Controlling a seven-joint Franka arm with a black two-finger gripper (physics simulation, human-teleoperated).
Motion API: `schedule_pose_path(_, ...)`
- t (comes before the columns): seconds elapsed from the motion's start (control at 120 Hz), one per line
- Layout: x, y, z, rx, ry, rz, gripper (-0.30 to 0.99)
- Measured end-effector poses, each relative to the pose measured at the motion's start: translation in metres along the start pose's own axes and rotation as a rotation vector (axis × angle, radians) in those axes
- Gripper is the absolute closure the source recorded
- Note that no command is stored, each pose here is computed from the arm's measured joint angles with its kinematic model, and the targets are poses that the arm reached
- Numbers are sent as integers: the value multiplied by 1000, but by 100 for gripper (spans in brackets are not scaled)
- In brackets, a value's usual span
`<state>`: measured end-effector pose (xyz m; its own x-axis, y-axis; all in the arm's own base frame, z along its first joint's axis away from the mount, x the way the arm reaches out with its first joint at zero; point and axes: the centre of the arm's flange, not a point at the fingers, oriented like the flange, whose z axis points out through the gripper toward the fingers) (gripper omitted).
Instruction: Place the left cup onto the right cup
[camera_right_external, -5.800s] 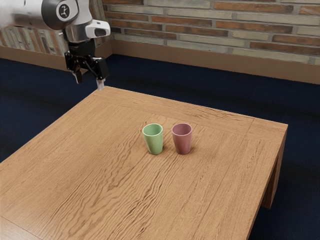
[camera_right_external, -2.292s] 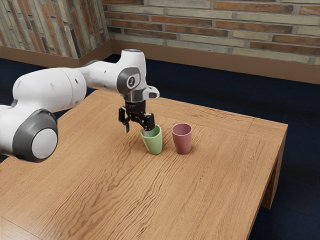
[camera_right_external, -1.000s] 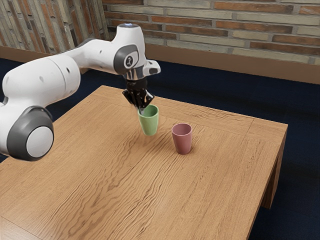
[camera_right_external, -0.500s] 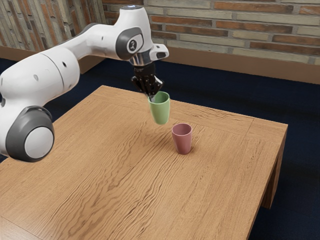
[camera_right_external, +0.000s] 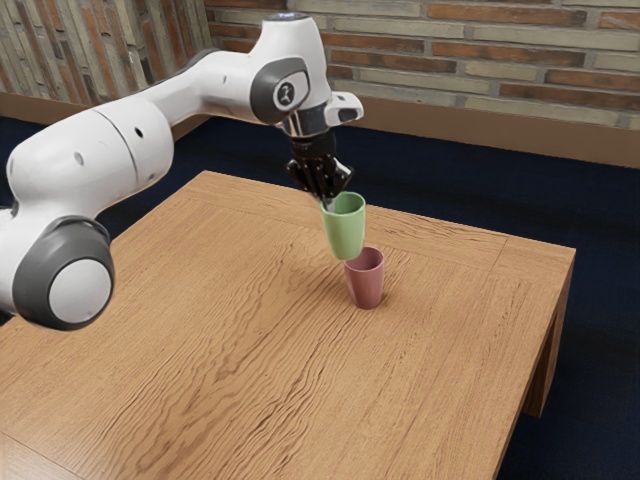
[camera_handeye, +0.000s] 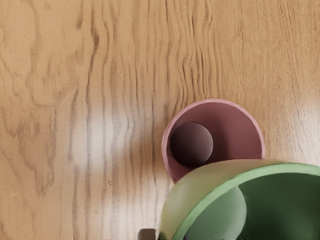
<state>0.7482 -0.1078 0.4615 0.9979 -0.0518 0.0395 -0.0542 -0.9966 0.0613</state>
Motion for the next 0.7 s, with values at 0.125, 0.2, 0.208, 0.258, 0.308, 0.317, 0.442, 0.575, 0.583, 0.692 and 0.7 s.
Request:
schedule_pose_path(0.125,1,6,-2,1,8,-7,79)
schedule_pose_path(0.2,4,7,-7,3,26,-11,79)
schedule_pose_path(0.208,4,7,-7,4,28,-12,79)
schedule_pose_path(0.258,6,6,-8,8,34,-17,79)
schedule_pose_path(0.308,8,5,-8,11,42,-22,79)
schedule_pose_path(0.317,8,4,-8,12,43,-23,79)
schedule_pose_path(0.442,14,1,-2,23,53,-33,79)
schedule_pose_path(0.575,19,0,8,25,54,-40,79)
schedule_pose_path(0.583,19,0,9,25,54,-40,79)
schedule_pose_path(0.692,20,2,11,24,53,-42,79)
schedule_pose_path(0.7,20,2,12,24,52,-42,79)
